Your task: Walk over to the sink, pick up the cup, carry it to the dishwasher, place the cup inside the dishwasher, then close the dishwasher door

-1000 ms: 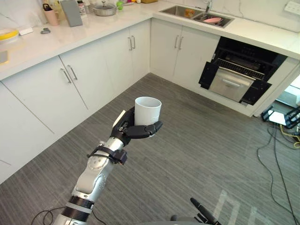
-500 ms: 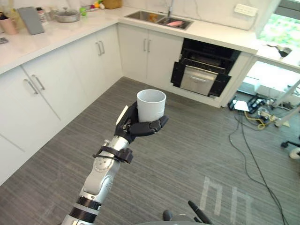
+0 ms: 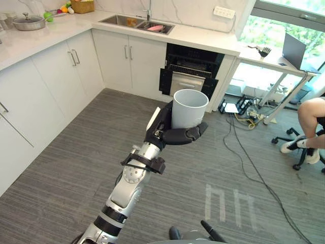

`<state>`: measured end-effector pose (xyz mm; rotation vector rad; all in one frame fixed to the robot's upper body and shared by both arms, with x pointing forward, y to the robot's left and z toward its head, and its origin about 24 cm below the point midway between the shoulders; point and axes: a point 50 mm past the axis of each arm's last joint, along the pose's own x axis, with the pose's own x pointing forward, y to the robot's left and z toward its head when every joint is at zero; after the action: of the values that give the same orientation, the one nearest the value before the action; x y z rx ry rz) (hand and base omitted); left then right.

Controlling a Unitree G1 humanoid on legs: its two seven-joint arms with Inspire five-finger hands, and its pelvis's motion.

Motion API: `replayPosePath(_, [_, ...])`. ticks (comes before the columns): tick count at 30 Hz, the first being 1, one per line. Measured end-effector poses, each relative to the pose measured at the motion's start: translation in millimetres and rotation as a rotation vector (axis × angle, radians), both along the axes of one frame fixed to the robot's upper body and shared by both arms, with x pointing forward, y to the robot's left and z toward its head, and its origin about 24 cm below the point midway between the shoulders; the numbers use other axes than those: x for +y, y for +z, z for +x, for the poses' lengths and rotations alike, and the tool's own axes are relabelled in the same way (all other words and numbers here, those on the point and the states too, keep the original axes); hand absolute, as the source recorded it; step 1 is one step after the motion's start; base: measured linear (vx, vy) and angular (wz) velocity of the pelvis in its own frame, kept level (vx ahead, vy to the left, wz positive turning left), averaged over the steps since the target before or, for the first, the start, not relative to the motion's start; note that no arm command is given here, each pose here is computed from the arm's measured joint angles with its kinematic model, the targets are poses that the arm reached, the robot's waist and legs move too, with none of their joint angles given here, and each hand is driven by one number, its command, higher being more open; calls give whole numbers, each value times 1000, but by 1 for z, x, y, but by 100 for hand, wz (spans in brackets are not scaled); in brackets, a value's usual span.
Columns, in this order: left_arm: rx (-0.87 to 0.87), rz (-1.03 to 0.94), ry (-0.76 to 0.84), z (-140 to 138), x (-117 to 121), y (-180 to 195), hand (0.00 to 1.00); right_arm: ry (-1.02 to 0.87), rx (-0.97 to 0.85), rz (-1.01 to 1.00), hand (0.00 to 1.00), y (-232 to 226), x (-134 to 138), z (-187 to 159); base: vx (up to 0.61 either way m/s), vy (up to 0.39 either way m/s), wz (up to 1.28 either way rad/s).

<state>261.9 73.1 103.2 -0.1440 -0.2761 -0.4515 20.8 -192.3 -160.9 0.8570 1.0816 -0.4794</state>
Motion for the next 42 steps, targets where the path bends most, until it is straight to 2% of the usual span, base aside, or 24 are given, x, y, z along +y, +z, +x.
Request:
replayPosePath(6, [-5, 10, 51, 2, 6, 1, 0, 24, 12, -8, 100, 0, -2, -6, 13, 2, 33])
replayPosePath(7, [38, 120, 144, 1, 25, -22, 0, 42, 55, -33, 100, -2, -15, -11, 5, 2, 8])
replayPosePath(15, [65, 96, 137, 1, 24, -23, 0, 29, 57, -35, 100, -3, -13, -13, 0, 0, 1])
replayPosePath(24, [392, -144, 74, -8, 9, -50, 0, -121, 94, -41, 100, -7, -5, -38, -22, -22, 1])
replayPosePath(28, [516, -189, 97, -21, 10, -68, 0, -149, 161, -103, 100, -6, -16, -49, 163, -133, -3])
replayPosePath(30, [522, -215, 107, -21, 8, -67, 0, -149, 174, -133, 100, -6, -21, -49, 282, -119, -12])
replayPosePath(33, [527, -249, 127, -21, 7, -66, 0, -119, 179, -200, 100, -3, -36, -45, 363, -79, -31])
replayPosePath(36, [522, -249, 163, -18, 16, -66, 0, -41, 146, -263, 100, -1, -48, -28, 388, 17, -66])
replayPosePath(38, [504, -245, 195, -16, 26, -65, 0, 13, 81, -289, 100, 1, -49, -7, 414, 81, -55])
replayPosePath(41, [474, -257, 201, -15, 27, -61, 0, 35, 2, -334, 100, 5, -55, 15, 428, 175, -28])
replayPosePath(42, [470, -243, 208, -14, 30, -62, 0, 32, -12, -323, 100, 3, -48, 20, 387, 168, 11])
